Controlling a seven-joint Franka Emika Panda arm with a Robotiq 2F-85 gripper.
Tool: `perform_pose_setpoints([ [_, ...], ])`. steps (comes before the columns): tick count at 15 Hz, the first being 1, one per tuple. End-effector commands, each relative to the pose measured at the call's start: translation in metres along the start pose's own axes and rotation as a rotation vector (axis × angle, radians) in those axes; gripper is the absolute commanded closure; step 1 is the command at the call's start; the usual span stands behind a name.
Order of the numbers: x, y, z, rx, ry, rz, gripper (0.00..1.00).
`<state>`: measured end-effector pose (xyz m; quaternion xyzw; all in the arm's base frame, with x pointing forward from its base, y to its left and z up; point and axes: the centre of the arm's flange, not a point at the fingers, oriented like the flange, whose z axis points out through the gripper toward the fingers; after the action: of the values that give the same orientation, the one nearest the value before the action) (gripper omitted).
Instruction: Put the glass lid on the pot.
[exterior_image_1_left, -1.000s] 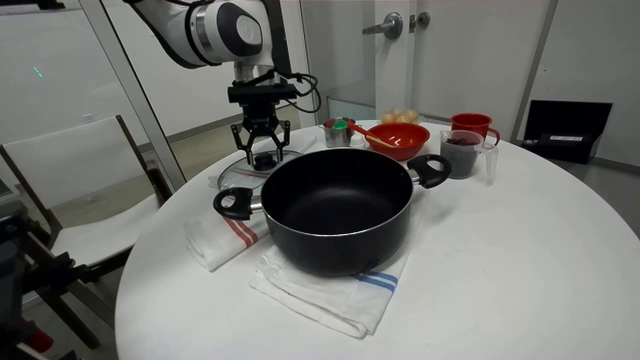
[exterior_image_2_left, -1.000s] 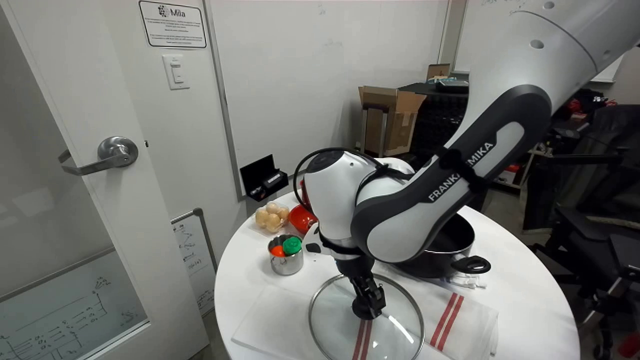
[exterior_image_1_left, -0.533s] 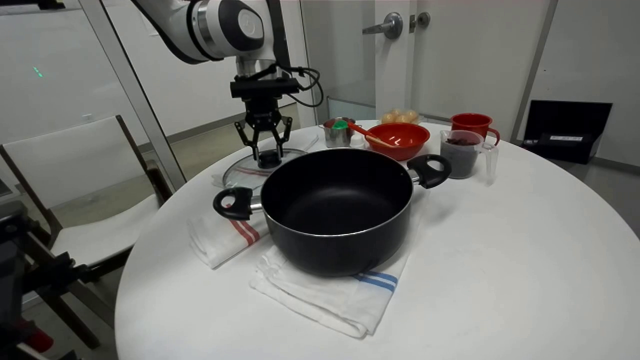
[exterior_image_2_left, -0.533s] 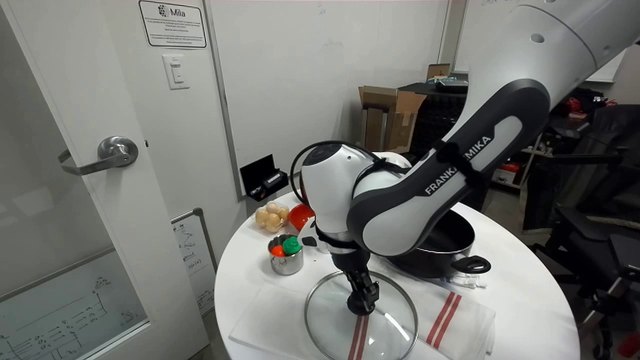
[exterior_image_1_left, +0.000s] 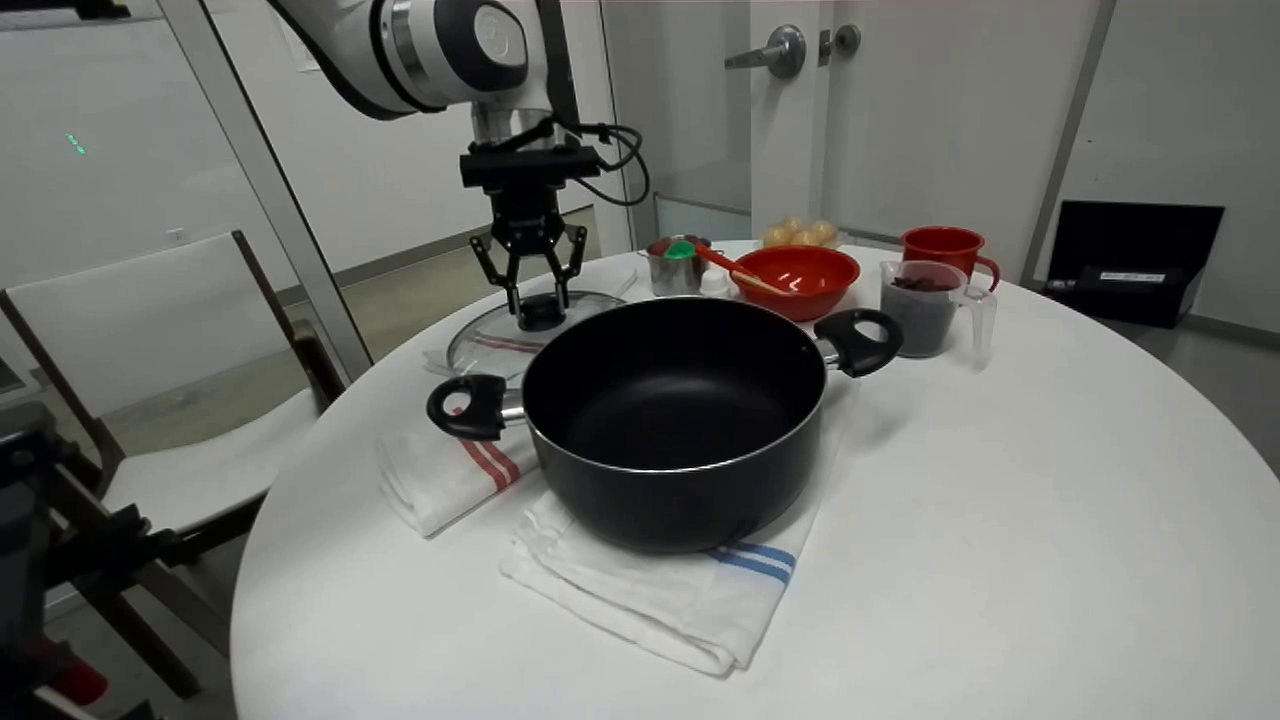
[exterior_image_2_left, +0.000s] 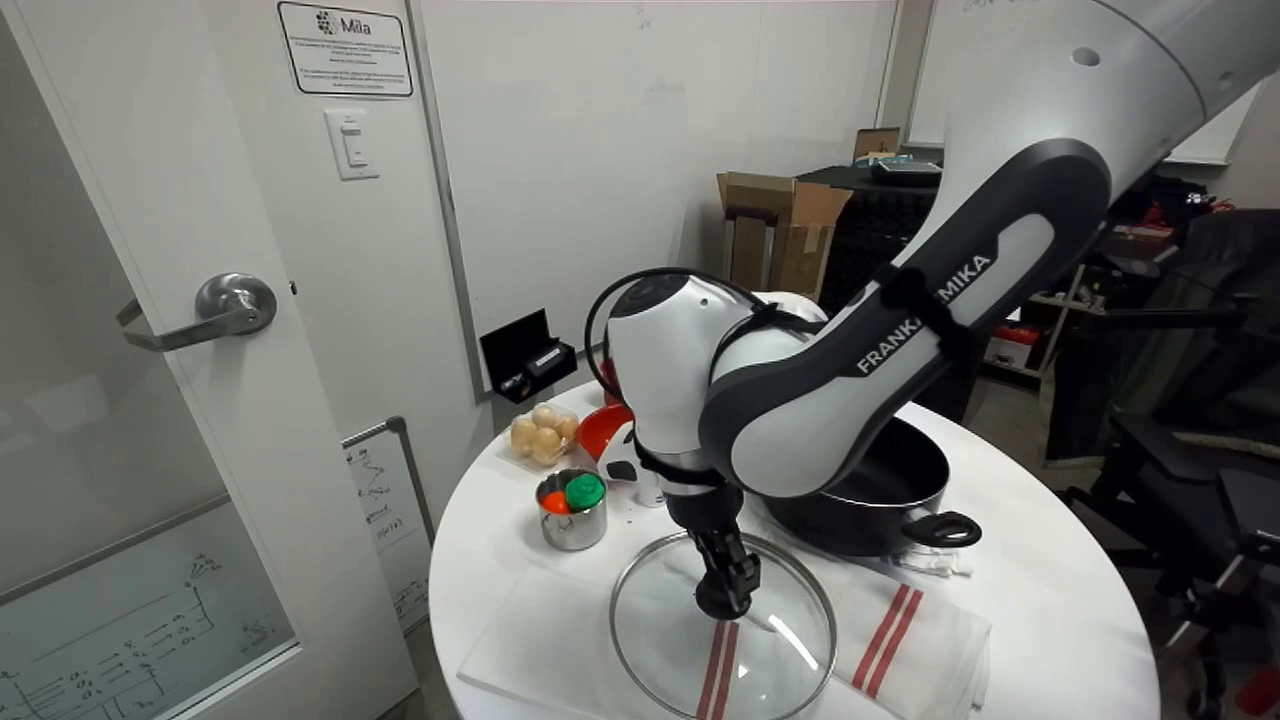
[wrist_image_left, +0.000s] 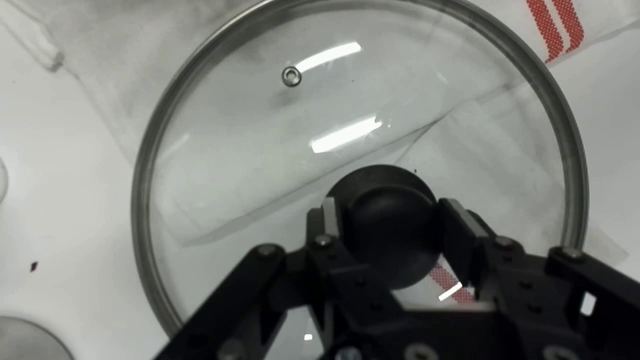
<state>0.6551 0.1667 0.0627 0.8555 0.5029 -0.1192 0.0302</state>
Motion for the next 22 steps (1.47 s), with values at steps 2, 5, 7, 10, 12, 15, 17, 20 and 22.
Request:
perform_pose_setpoints([
  [2, -0.03, -0.011, -0.043, -0.045, 0.006, -0.005, 0.75],
  [5, -0.04, -0.011, -0.068, -0.064, 0.008, 0.003, 0.75],
  [7, -0.046, -0.012, -0.085, -0.075, 0.007, 0.008, 0.75],
  [10, -0.049, -0.014, -0.111, -0.097, 0.01, 0.007, 0.75],
  [12, -0.051, -0.014, -0.127, -0.116, 0.009, 0.011, 0.75],
  [15, -0.061, 0.003, -0.141, -0.104, -0.017, 0.075, 0.75],
  [17, -0.077, 0.022, -0.144, -0.079, -0.034, 0.141, 0.75],
  [20, -0.107, 0.048, -0.144, -0.048, -0.042, 0.234, 0.75],
  [22, -0.13, 0.065, -0.14, -0.017, -0.027, 0.294, 0.75],
])
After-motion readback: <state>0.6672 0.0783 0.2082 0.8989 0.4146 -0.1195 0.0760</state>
